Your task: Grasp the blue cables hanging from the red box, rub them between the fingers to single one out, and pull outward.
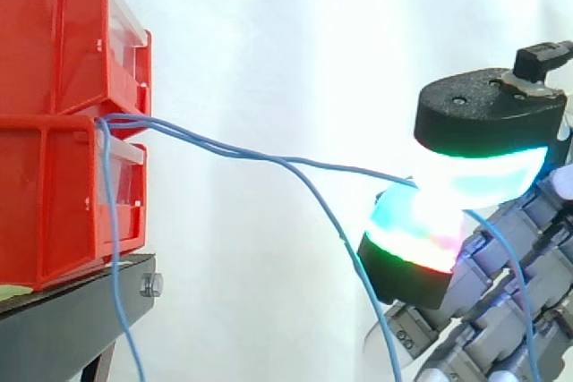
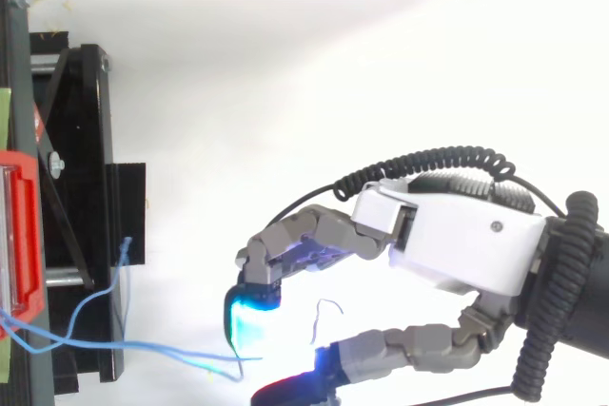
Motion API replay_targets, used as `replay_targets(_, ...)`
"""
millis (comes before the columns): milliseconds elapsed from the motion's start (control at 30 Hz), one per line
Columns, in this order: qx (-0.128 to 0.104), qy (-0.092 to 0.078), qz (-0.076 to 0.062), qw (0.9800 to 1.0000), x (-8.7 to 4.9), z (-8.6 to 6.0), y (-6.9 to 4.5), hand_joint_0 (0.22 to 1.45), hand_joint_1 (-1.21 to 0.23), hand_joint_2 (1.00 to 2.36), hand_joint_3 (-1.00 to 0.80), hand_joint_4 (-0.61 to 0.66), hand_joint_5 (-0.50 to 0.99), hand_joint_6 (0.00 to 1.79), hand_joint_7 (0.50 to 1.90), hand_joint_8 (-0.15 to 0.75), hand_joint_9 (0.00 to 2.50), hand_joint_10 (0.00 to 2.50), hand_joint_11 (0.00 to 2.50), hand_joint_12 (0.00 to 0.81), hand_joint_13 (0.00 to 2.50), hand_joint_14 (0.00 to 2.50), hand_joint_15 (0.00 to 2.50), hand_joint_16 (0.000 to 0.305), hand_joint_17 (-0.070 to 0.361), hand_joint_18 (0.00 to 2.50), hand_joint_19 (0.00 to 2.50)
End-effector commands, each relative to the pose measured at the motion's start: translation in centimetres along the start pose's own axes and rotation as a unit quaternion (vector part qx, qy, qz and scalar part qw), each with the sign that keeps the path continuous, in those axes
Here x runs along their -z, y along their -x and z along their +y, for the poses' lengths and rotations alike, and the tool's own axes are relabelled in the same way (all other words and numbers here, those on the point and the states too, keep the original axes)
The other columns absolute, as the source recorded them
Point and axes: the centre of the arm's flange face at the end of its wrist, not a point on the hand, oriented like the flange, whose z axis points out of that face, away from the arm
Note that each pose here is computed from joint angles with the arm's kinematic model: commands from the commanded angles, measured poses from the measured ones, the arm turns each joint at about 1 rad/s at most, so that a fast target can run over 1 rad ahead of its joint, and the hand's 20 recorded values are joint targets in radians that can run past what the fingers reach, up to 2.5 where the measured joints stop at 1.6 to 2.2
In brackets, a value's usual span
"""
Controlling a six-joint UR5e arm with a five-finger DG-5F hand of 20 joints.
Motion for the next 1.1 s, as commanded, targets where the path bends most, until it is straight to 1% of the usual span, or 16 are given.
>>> replay_targets(0,-0.020,-0.025,-0.002,0.9995,0.8,-0.2,0.6,0.60,-0.79,1.01,-0.17,-0.08,-0.10,0.90,1.10,0.275,0.52,0.00,0.00,0.421,0.57,0.01,0.18,0.058,0.129,0.63,0.24)
replay_targets(133,-0.032,-0.051,-0.009,0.9981,1.3,-0.6,1.4,0.60,-0.79,1.01,-0.17,-0.07,-0.10,0.90,1.09,0.275,0.55,0.00,0.01,0.413,0.59,0.01,0.21,0.056,0.126,0.63,0.26)
replay_targets(200,-0.051,-0.076,-0.018,0.9956,1.9,-0.8,2.1,0.60,-0.79,1.01,-0.16,-0.07,-0.10,0.90,1.09,0.275,0.56,0.00,0.03,0.411,0.59,0.01,0.21,0.055,0.125,0.64,0.27)
replay_targets(300,-0.058,-0.089,-0.032,0.9938,2.5,-0.8,2.7,0.60,-0.79,1.01,-0.16,-0.07,-0.10,0.90,1.09,0.277,0.57,0.00,0.06,0.411,0.61,0.01,0.22,0.055,0.123,0.64,0.28)
replay_targets(367,-0.062,-0.110,-0.063,0.9901,3.4,-0.8,3.7,0.60,-0.79,1.01,-0.17,-0.07,-0.10,0.90,1.09,0.277,0.58,0.00,0.06,0.408,0.61,0.01,0.23,0.054,0.122,0.64,0.28)
replay_targets(433,-0.064,-0.116,-0.079,0.9881,3.7,-0.8,4.2,0.60,-0.79,1.01,-0.16,-0.07,-0.10,0.90,1.09,0.275,0.59,0.00,0.06,0.406,0.62,0.01,0.23,0.054,0.121,0.65,0.29)
replay_targets(467,-0.066,-0.119,-0.096,0.9861,3.9,-0.8,4.6,0.60,-0.79,1.01,-0.16,-0.07,-0.10,0.90,1.09,0.274,0.59,0.00,0.08,0.406,0.62,0.01,0.24,0.054,0.121,0.65,0.29)
replay_targets(567,-0.062,-0.121,-0.110,0.9846,4.1,-1.5,4.7,0.60,-0.79,1.01,-0.16,-0.07,-0.10,0.90,1.09,0.275,0.61,0.00,0.09,0.404,0.63,0.01,0.25,0.053,0.120,0.65,0.30)
replay_targets(600,-0.057,-0.122,-0.116,0.9841,4.0,-2.7,4.5,0.60,-0.79,1.01,-0.16,-0.07,-0.10,0.90,1.09,0.274,0.61,0.00,0.09,0.404,0.63,0.01,0.25,0.053,0.120,0.65,0.30)
replay_targets(667,-0.061,-0.115,-0.117,0.9845,3.8,-3.3,4.2,0.61,-0.79,1.01,-0.16,-0.07,-0.10,0.90,1.09,0.276,0.62,0.00,0.11,0.403,0.64,0.01,0.26,0.053,0.120,0.66,0.30)
replay_targets(767,-0.085,-0.084,-0.110,0.9868,2.8,-5.0,3.3,0.61,-0.80,1.01,-0.16,-0.07,-0.10,0.90,1.10,0.275,0.63,0.00,0.11,0.401,0.65,0.01,0.28,0.053,0.119,0.66,0.31)
replay_targets(800,-0.099,-0.066,-0.106,0.9872,2.4,-5.4,2.9,0.61,-0.80,1.01,-0.16,-0.07,-0.10,0.90,1.09,0.276,0.63,0.00,0.11,0.400,0.65,0.01,0.27,0.053,0.119,0.66,0.31)
replay_targets(833,-0.106,-0.058,-0.105,0.9872,2.1,-5.6,2.8,0.61,-0.80,1.01,-0.17,-0.07,-0.10,0.90,1.09,0.273,0.63,0.00,0.11,0.396,0.65,0.01,0.29,0.053,0.119,0.66,0.32)
replay_targets(867,-0.127,-0.033,-0.099,0.9865,1.4,-6.0,2.3,0.61,-0.80,1.01,-0.16,-0.07,-0.10,0.90,1.10,0.274,0.63,0.00,0.12,0.395,0.65,0.01,0.29,0.053,0.119,0.66,0.32)
replay_targets(900,-0.138,-0.019,-0.097,0.9855,1.1,-5.9,2.0,0.61,-0.80,1.01,-0.16,-0.07,-0.10,0.90,1.09,0.275,0.63,0.00,0.12,0.394,0.65,0.01,0.29,0.053,0.119,0.66,0.33)
replay_targets(1067,-0.142,-0.002,-0.091,0.9856,0.6,-5.6,1.7,0.61,-0.80,1.01,-0.16,-0.07,-0.10,0.90,1.09,0.273,0.64,0.00,0.14,0.390,0.66,0.01,0.30,0.053,0.118,0.67,0.33)
